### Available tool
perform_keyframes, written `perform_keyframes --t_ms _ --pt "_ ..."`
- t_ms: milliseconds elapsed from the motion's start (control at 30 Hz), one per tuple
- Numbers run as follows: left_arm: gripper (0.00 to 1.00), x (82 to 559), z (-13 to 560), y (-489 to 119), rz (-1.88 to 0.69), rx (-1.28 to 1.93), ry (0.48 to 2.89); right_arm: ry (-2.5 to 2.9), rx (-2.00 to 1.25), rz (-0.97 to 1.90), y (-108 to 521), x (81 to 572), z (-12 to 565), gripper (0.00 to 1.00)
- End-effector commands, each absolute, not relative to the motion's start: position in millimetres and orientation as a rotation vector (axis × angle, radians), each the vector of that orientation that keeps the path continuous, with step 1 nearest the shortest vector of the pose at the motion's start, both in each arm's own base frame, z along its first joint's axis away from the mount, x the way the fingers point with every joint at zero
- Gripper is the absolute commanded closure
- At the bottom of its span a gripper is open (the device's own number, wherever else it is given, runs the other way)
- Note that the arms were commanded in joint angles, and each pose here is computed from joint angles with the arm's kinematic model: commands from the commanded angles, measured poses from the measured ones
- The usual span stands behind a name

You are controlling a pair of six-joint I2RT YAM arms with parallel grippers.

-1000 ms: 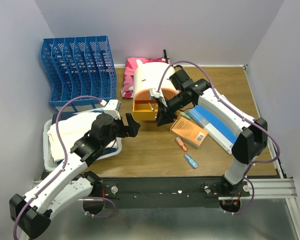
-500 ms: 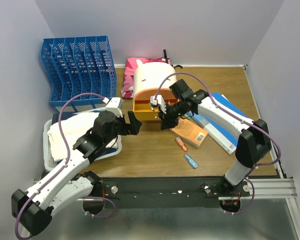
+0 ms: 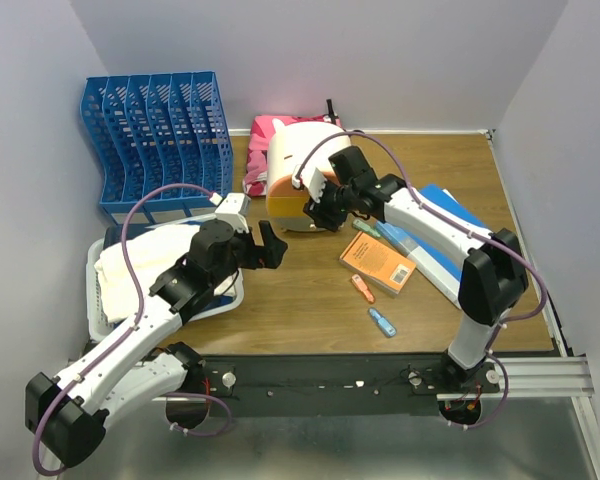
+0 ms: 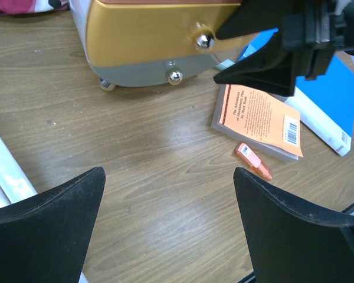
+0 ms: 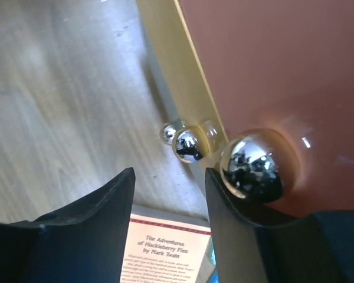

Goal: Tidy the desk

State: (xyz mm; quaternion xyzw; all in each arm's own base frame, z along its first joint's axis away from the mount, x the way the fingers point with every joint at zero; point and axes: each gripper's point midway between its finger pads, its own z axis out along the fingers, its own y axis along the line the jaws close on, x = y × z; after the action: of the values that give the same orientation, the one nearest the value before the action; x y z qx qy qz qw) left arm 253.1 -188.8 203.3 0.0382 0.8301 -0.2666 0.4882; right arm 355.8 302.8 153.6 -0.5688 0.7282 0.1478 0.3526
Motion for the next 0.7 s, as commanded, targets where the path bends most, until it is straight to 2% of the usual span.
perform_keyframes --t_ms 0,133,367,667 --pt "0.01 256.9 224.8 -197.0 -0.708 0.096 1.96 1.854 -1.371 0.254 306.0 389.1 168.2 0.39" --pt "0.01 258.0 224.3 -202.9 -0.735 0.109 1.955 1.84 -1.407 0.329 311.0 376.8 170.2 0.38" --pt "0.04 268.2 209.2 -231.4 -0.83 0.128 2.01 1.793 -1.583 0.602 304.1 312.6 193.6 0.4" --pt "0.16 291.4 188.7 -270.3 -0.91 -0.024 2.043 1.854 -1.415 0.769 251.2 310.2 227.0 0.41"
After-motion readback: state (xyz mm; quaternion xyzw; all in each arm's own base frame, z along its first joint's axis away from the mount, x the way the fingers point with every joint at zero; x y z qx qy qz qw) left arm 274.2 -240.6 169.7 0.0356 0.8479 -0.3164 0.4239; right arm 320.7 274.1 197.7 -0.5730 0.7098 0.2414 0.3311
